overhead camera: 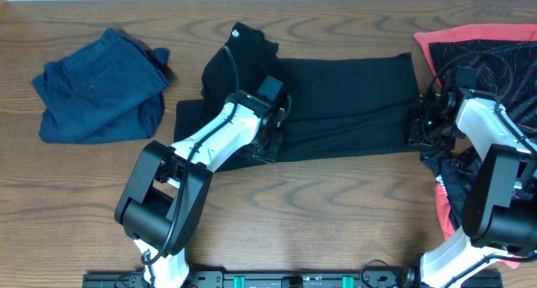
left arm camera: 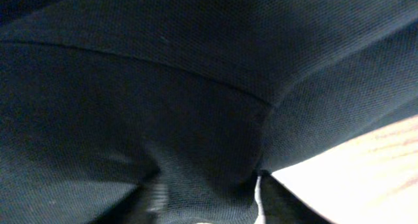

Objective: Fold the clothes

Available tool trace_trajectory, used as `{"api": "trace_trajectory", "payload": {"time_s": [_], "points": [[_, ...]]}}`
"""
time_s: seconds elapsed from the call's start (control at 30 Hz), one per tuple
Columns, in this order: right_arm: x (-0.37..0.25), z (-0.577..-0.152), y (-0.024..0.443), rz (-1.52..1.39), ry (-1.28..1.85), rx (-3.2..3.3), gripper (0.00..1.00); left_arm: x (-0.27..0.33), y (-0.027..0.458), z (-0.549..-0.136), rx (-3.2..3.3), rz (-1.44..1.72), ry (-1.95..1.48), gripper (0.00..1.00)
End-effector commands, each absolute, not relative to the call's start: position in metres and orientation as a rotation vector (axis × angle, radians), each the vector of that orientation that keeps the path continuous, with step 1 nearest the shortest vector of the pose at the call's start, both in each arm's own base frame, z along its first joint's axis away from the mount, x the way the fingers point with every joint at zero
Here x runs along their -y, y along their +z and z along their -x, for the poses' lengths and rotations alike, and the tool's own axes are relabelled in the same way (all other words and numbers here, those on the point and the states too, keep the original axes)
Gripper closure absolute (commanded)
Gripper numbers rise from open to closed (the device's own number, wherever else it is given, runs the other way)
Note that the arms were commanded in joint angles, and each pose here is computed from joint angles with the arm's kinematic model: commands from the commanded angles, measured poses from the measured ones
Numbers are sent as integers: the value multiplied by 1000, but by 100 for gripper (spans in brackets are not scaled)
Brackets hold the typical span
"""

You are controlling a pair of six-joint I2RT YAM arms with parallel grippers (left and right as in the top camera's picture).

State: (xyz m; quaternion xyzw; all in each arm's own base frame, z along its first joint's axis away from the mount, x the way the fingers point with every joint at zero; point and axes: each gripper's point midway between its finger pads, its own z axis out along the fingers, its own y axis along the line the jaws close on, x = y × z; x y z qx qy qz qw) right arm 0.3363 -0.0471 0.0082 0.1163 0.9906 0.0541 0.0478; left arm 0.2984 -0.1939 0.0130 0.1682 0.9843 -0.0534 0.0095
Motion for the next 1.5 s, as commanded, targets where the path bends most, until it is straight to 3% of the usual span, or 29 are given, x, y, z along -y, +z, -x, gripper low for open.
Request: {"api": "trace_trajectory", "payload": {"time_s": [0.0, 0.1, 0.33, 0.57, 1.27, 1.33, 1.47], "points": [[45, -333, 3, -366, 158, -3041, 66, 190, 7, -298, -3087, -523, -142, 74], [45, -333, 3, -366, 158, -3041, 66, 190, 7, -298, -3084, -522, -141, 94], [46, -333, 2, -367, 147, -3042, 66, 159, 31, -340, -2909, -483, 211, 94], [46, -333, 2, -367, 147, -3042, 67, 155, 74, -396, -2669, -431, 327, 94], [46, -333, 2, -366, 147, -3042, 67, 157, 83, -425, -2576, -346, 269, 92], [46, -333, 2, -366, 147, -3042, 67, 159, 85, -429, -2558, -337, 258, 85], [46, -333, 2, -366, 147, -3042, 67, 160, 88, -433, -2537, -373, 261, 48]]}}
